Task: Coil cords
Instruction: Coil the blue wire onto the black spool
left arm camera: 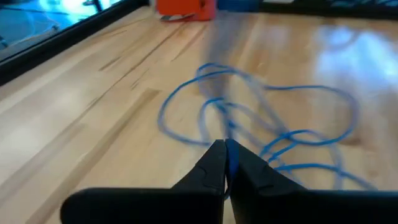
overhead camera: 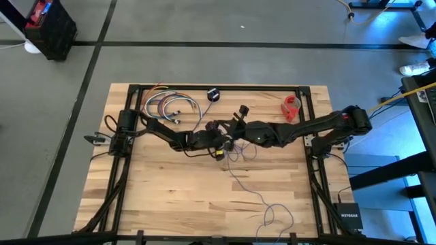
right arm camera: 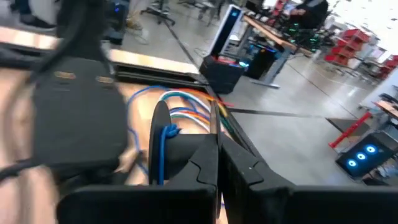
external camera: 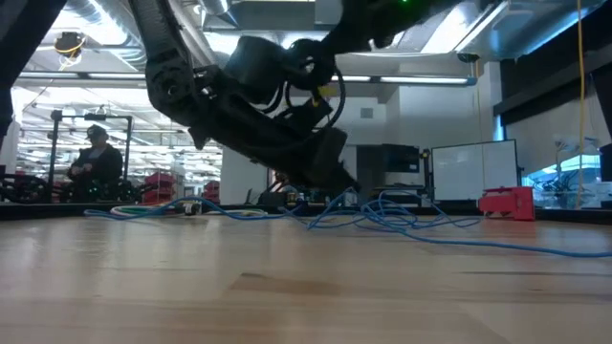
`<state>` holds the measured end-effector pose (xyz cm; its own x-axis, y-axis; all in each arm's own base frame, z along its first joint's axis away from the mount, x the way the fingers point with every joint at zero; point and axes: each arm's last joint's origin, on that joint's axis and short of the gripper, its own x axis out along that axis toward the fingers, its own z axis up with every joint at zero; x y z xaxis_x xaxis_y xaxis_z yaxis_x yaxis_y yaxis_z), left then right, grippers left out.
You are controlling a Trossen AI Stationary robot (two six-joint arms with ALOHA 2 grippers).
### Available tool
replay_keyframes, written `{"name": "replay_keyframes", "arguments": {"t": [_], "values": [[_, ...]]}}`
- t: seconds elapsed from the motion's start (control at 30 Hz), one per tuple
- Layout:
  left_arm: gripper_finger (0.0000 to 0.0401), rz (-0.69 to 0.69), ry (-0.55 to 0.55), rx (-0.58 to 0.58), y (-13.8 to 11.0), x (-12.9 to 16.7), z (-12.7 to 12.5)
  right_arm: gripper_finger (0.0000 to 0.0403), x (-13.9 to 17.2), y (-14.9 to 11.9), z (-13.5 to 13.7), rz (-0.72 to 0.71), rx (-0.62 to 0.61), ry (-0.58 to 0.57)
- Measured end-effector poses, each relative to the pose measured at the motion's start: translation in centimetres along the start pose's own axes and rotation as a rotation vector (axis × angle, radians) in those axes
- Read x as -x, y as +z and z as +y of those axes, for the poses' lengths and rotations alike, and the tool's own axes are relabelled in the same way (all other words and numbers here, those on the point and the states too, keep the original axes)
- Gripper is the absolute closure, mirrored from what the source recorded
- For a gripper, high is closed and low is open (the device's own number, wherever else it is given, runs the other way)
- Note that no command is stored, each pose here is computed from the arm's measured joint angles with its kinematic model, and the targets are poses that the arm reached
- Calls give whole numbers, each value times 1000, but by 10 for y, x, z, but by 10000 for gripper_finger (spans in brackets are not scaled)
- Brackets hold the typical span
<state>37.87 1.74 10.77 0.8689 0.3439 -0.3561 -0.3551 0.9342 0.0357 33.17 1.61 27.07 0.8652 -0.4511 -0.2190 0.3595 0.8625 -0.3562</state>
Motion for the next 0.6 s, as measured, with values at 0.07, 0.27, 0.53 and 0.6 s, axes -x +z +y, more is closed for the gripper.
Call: {"name": "replay_keyframes", "arguments": {"t": [0.07, 0.27, 0.53, 0.6], "values": [[400, 20, 18, -11, -2, 0, 1, 398, 9, 2, 0, 24, -1, 20], [400, 41, 25, -43, -4, 1, 1, 398, 32, 7, 1, 64, -5, 68], [400, 53, 25, -62, 2, 5, 1, 398, 44, 10, 1, 73, -14, 85], [400, 76, 26, -83, 4, 8, 2, 398, 44, 9, 1, 83, -8, 88]]}}
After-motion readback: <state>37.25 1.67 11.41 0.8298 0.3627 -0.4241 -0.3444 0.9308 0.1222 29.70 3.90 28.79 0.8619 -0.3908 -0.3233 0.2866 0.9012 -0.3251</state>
